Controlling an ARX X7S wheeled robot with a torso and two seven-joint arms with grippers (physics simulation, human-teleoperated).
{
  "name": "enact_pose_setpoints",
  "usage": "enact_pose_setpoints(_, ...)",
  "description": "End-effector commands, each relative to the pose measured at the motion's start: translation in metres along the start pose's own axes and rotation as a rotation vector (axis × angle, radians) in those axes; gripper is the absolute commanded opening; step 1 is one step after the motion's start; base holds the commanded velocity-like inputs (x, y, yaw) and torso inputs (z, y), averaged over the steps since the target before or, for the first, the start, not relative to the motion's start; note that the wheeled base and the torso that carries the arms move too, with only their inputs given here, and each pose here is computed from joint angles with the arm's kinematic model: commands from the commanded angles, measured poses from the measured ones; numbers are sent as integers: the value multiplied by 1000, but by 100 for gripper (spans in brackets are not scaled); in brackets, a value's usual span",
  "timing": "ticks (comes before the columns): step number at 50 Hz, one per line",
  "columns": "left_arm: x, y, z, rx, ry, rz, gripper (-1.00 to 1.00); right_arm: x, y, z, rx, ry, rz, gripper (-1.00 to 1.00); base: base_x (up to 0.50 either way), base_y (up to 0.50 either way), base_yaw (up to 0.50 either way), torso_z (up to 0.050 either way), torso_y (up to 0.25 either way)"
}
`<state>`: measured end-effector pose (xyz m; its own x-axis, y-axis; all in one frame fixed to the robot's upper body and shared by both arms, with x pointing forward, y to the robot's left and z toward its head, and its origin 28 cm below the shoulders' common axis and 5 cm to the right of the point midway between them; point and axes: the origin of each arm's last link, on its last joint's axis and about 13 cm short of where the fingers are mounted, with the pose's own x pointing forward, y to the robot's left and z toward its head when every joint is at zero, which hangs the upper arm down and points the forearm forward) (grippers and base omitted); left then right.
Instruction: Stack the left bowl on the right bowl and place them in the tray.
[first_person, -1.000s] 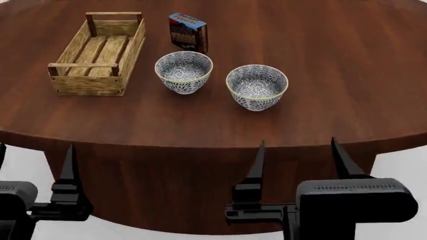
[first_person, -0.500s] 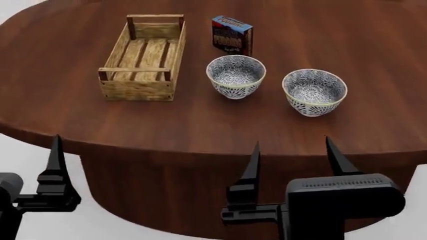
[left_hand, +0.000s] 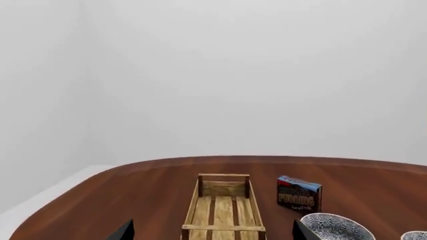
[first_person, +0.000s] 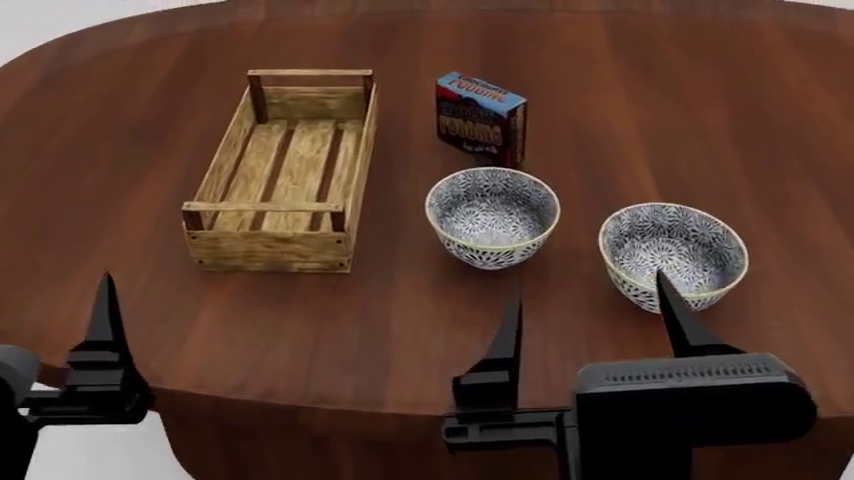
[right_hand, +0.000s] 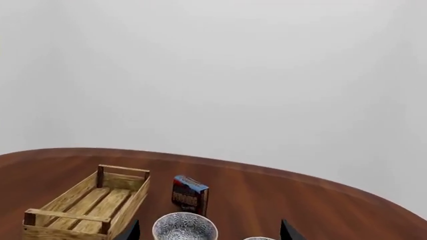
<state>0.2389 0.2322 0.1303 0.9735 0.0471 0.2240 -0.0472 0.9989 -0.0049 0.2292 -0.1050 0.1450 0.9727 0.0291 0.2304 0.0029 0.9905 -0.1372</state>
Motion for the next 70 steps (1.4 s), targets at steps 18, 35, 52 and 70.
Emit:
enact_pose_setpoints(18,0,2,0,-12,13,10,100,2,2,-3,4,19,3,100,480,229,0,0,1)
enact_pose_setpoints(35,0,2,-1,-8,11,8,100,1,2,-4,3,3,32,100,454,278,0,0,1)
enact_pose_setpoints(52,-1,2,0,-12,11,8,100,1,2,-4,9,0,32,100,500,0,0,0,1)
enact_pose_setpoints(70,-1,2,0,-10,8,7,100,0,1,-2,14,-1,22,100,500,0,0,0,1)
